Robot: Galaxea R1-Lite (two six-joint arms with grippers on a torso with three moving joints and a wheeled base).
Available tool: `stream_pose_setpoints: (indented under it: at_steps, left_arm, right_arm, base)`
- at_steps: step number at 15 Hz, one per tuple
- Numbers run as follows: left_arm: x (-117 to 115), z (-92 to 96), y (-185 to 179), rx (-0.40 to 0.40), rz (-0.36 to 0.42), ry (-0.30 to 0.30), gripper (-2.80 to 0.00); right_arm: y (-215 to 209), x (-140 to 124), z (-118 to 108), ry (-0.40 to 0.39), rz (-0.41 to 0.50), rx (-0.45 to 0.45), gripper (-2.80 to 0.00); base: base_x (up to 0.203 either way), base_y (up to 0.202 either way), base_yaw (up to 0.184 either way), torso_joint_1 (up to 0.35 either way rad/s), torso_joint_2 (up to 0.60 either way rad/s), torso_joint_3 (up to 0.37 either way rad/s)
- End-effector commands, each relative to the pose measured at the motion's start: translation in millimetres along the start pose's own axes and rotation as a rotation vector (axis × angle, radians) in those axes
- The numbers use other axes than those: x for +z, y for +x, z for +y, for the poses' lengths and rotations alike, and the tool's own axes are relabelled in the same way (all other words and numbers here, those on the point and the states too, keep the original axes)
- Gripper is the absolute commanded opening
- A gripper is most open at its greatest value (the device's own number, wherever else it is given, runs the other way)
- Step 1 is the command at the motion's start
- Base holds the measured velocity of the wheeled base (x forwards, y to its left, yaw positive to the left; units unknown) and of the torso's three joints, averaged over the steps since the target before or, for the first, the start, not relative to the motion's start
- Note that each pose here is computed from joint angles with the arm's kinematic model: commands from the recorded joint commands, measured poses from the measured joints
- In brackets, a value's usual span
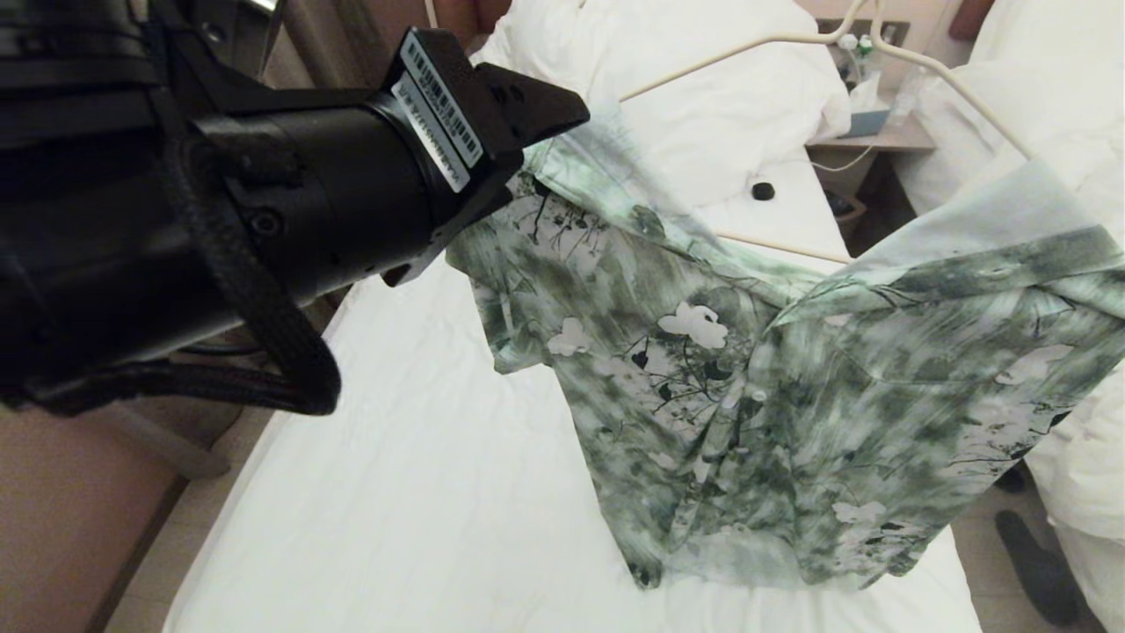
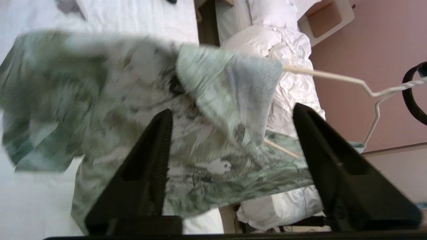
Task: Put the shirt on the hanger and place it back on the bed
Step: Take the clothes hanger out of the clothes
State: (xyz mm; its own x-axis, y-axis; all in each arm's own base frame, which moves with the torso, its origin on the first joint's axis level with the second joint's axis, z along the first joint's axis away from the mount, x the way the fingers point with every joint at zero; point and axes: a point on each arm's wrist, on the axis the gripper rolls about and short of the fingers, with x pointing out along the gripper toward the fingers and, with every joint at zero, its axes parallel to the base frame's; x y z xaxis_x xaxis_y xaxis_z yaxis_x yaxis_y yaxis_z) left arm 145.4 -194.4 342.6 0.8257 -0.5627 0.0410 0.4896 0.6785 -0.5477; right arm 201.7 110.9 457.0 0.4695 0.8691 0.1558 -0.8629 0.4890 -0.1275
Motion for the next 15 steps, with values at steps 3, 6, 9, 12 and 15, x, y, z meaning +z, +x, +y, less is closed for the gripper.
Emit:
stream_pose_setpoints:
  at_steps: [3,6,9,12,15]
  left_arm:
    - [-4.2,-2.3,11.0,-0.011,-0.020,0.008,0.00]
    - [-6.4,-3.2,11.6,-0.014,-0.012,0.011,0.00]
    - [-1.5,-6.7,10.4,-0.028,-0.028,0.005,0.00]
    - [-2.6,-11.7,15.5,-0.060,-0.013,0.006,0.00]
    - [-8.3,-12.8,22.6,-0.070,-0.005,0.005,0.00]
  right_arm:
    - [0.1,1.8,0.6,-0.010,-0.014,0.005,-2.80]
    - [0.8,1.7,0.5,-0.011,-0.016,0.007,-2.80]
    - [1.1,1.3,0.3,-0.010,-0.015,0.007,-2.80]
    - [2.8,1.0,-0.7,-0.014,-0.021,0.008,-2.80]
    - [5.2,0.8,-1.7,-0.020,-0.031,0.010,-2.80]
  base:
    - [0.000,0.000,0.000,0.000,0.00,0.000]
    - [0.000,0.000,0.000,0.000,0.00,0.000]
    - [0.000,0.000,0.000,0.000,0.00,0.000]
    - [0.000,0.000,0.000,0.000,0.00,0.000]
    - [0.000,0.000,0.000,0.000,0.00,0.000]
